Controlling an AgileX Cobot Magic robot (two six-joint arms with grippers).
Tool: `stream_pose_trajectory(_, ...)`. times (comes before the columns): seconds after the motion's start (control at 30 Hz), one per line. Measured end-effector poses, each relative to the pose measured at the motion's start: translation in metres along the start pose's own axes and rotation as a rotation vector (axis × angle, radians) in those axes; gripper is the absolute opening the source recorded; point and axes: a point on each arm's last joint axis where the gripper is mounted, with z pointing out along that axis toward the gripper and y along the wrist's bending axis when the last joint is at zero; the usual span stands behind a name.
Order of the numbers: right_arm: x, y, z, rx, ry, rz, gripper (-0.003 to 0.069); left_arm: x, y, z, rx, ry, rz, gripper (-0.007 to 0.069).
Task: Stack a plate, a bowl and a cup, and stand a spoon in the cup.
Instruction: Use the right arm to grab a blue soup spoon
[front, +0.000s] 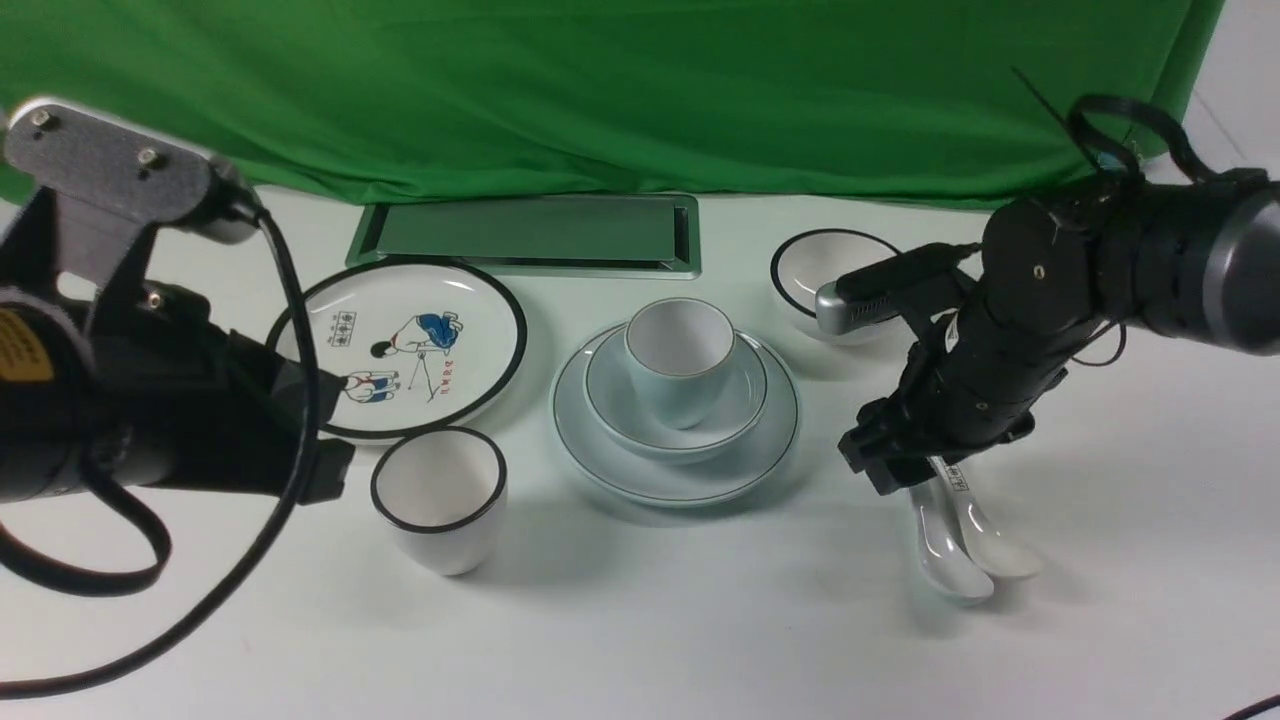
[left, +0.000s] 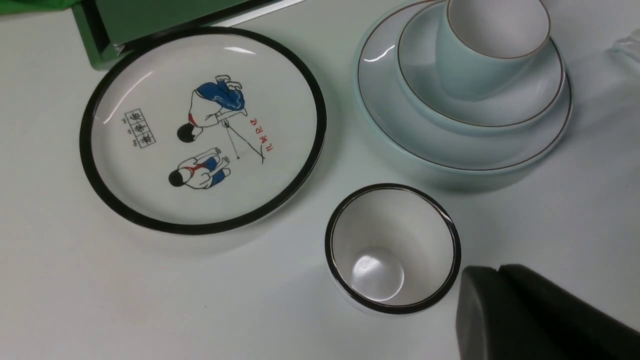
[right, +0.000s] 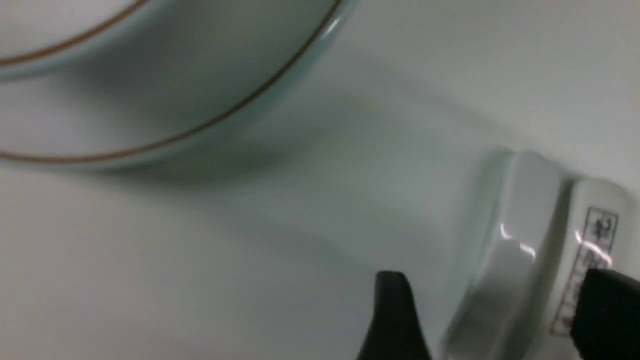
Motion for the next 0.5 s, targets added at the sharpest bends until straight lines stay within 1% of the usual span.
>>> stream_pose_trajectory(0.07,-0.001,0.000,0.010,-0.001,-0.005,0.015,0.0485,0.000,0.000,0.000,0.000,0.000,0.000,-0.0036)
stream_pose_trajectory(0.17,0.000,0.001,0.019,-0.003,0.014,0.020,0.0465,0.000,0.000,0.000,0.000,-0.001,0.000,-0.0036)
stream_pose_trajectory(0.2,0.001,0.001,0.022,-0.006,0.026,0.023,0.0437,0.000,0.000,0.000,0.000,-0.001,0.000,-0.0036)
stream_pose_trajectory(0.27,0.001,0.001,0.022,-0.009,0.032,0.025,0.0337,0.000,0.000,0.000,0.000,-0.001,0.000,-0.0036)
stream_pose_trajectory(0.3,0.002,0.002,0.022,-0.011,0.036,0.026,0.0303,0.000,0.000,0.000,0.000,-0.001,0.000,-0.0036)
stream_pose_trajectory(0.33,0.001,0.001,0.020,-0.011,0.042,0.021,0.0221,0.000,0.000,0.000,0.000,0.000,0.001,-0.0036)
stream_pose_trajectory(0.37,0.001,0.001,0.019,-0.011,0.046,0.018,0.0221,0.000,0.000,0.000,0.000,0.000,0.002,-0.0036)
stream_pose_trajectory(0.4,-0.001,0.001,0.011,-0.012,0.042,0.013,0.0155,0.000,0.000,0.000,0.000,0.000,0.002,-0.0036)
stream_pose_trajectory(0.5,-0.017,-0.001,-0.025,-0.012,-0.052,0.001,0.0162,0.000,0.000,0.000,0.000,0.000,0.003,-0.0036)
